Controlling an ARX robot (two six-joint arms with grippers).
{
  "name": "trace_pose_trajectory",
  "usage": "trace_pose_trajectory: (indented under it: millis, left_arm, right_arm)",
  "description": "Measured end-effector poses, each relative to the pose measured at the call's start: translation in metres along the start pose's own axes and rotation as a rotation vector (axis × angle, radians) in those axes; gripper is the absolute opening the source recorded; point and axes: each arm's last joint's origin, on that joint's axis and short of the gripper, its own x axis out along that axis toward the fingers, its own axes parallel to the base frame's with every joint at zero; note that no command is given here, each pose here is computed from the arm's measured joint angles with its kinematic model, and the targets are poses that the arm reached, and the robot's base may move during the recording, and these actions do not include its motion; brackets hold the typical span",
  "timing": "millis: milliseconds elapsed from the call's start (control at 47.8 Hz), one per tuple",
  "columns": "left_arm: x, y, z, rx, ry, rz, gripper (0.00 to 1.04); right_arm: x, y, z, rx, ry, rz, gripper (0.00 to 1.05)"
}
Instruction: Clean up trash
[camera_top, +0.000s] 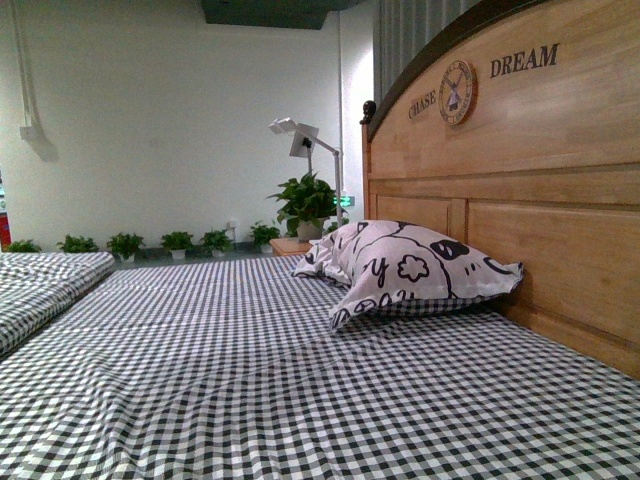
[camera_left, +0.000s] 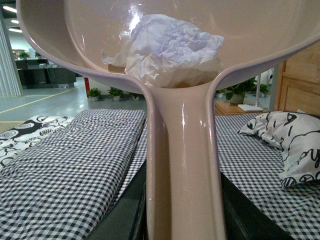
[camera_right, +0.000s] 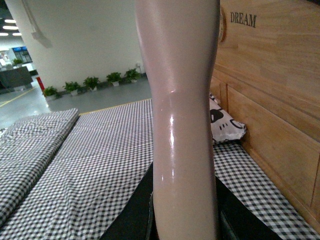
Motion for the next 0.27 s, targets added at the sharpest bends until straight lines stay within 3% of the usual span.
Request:
trace_pose_trajectory:
  millis: [272]
  left_arm:
    - [0.0,0.0,0.0,0.0,0.0,0.0,0.26]
  right_arm:
    - [0.0,0.0,0.0,0.0,0.0,0.0,0.19]
